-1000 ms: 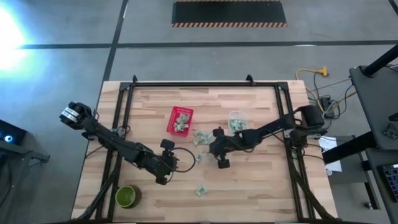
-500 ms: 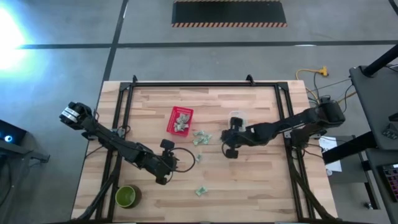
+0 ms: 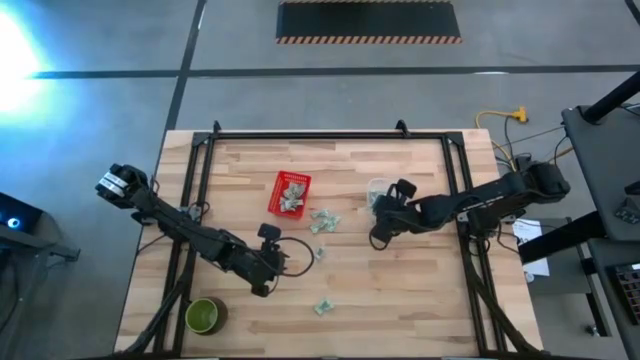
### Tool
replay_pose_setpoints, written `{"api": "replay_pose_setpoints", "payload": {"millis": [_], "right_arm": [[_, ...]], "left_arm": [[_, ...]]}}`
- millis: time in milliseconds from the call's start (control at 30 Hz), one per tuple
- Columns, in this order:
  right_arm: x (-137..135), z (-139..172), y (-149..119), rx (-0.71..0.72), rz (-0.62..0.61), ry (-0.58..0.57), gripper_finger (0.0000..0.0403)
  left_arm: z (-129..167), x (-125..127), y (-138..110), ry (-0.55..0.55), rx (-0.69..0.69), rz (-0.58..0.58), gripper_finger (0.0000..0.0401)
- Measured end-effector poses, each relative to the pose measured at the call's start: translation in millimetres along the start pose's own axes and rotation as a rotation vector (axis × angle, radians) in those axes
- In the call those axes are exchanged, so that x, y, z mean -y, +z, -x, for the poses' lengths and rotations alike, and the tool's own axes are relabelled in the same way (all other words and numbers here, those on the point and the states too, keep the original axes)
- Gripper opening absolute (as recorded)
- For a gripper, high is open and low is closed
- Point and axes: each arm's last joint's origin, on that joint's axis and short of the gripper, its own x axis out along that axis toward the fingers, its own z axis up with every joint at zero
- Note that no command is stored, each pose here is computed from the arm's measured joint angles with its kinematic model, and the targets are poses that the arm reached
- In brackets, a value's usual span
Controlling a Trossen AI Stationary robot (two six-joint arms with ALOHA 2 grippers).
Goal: Pick and place items into bin
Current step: Put the stevia packet into the transparent bin, then put the stevia packet into the red bin
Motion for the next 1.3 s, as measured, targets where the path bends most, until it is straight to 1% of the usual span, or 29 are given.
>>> {"api": "replay_pose_setpoints", "payload": {"millis": [133, 333, 500, 633, 767, 1033, 1100, 1233, 1300], "right_arm": [[2, -5, -5, -0.025, 0.0, -0.017, 0.0013], [6, -11, -12, -0.052, -0.039, -0.039, 0.0013], [12, -12, -17, -0.084, -0.087, -0.102, 0.0013], [12, -12, -18, -0.097, -0.093, -0.101, 0.0015], [12, -12, -18, -0.097, -0.092, -0.099, 0.0043], [12, -12, -18, -0.098, -0.091, -0.099, 0.0134], [13, -11, -18, -0.093, -0.093, -0.097, 0.0146], [15, -5, -16, -0.07, -0.103, -0.083, 0.0156], [16, 0, -14, -0.045, -0.112, -0.065, 0.0157]], "left_arm": [[0, 0, 1, 0.004, 0.01, 0.004, 0.0128], [0, 0, 1, 0.003, 0.013, 0.005, 0.0128], [0, 0, 1, 0.003, 0.012, 0.005, 0.0128], [0, 0, 1, 0.003, 0.012, 0.005, 0.0128], [0, -1, 1, 0.004, 0.012, 0.007, 0.0128], [0, -1, 2, 0.008, 0.016, 0.009, 0.0128], [0, -2, 3, 0.043, 0.028, 0.013, 0.0128], [-2, -6, 5, 0.185, 0.109, 0.049, 0.0128], [-5, -8, 7, 0.2, 0.134, 0.054, 0.0128]]}}
